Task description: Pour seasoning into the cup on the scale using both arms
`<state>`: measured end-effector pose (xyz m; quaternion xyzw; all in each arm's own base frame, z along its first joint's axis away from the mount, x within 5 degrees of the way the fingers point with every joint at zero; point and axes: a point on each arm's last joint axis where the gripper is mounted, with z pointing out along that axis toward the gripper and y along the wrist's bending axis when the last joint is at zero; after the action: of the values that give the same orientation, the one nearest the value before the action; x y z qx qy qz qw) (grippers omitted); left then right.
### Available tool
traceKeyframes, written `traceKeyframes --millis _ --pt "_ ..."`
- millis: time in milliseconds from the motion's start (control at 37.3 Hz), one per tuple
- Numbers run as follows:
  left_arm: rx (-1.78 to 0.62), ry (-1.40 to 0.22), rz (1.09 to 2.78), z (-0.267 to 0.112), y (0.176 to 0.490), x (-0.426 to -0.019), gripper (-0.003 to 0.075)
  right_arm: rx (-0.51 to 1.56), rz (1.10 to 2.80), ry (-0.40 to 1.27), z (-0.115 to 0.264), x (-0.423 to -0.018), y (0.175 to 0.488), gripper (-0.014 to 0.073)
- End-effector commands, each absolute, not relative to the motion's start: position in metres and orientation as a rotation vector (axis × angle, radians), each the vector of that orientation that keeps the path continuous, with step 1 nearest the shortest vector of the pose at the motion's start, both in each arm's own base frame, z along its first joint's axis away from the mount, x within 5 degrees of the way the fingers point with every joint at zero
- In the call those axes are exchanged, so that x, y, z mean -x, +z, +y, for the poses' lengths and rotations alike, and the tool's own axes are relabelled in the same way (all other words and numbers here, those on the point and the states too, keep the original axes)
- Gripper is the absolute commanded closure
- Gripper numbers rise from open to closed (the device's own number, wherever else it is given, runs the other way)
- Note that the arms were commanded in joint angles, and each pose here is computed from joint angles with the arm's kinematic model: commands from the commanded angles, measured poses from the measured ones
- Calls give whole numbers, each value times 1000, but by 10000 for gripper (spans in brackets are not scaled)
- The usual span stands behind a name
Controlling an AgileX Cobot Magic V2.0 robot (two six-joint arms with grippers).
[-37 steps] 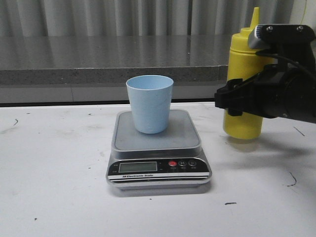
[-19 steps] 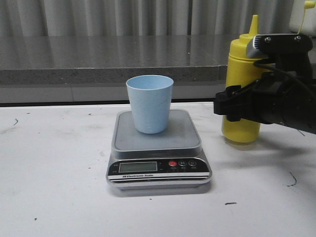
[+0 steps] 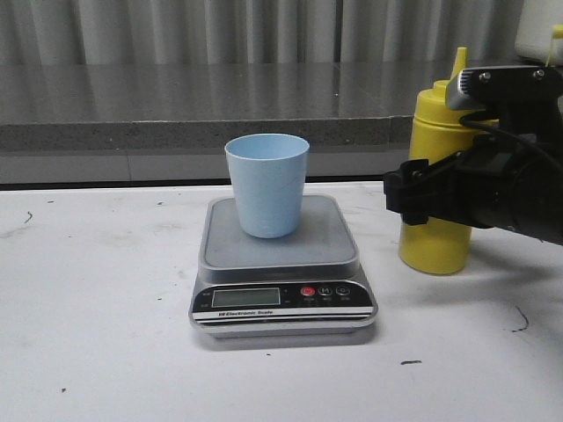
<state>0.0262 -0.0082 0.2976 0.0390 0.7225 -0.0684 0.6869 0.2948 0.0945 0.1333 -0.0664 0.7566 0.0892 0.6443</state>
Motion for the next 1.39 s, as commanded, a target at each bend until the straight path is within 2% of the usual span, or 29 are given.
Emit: traceKeyframes --millis 0,241,456,617,778,858,912,965,1019,1099,1126,1260,1368 --pt "-67 -166 1532 -8 311 -25 740 143 1574 224 96 -296 158 -66" --pt "-67 -166 1532 -8 311 -25 740 140 1524 224 94 -290 160 -66" --pt "-67 -166 1532 -8 311 -25 740 168 1628 232 86 -264 141 -66" --pt "-67 -166 1532 -8 311 -25 740 118 1743 366 80 -230 128 -66" --pt "-67 -166 1532 -8 311 -25 740 100 1793 370 71 -206 126 -62" --pt "-67 -166 1532 -8 311 -25 740 101 1801 369 69 -200 127 18" --pt "-67 -166 1532 -8 311 -25 740 102 1799 368 68 -197 128 114" --pt "-67 -166 1532 -8 311 -25 740 102 1798 369 67 -194 129 246" --pt "-67 -166 1532 -8 311 -25 740 102 1795 370 65 -189 131 436" --pt "-67 -166 1532 -8 311 -25 740 106 1778 369 63 -182 136 644" --pt "-67 -166 1532 -8 311 -25 740 115 1765 363 62 -180 139 664" --pt "-67 -166 1532 -8 311 -25 740 191 1659 304 59 -172 158 657" --pt "-67 -166 1532 -8 311 -25 740 174 1627 305 57 -168 172 657"
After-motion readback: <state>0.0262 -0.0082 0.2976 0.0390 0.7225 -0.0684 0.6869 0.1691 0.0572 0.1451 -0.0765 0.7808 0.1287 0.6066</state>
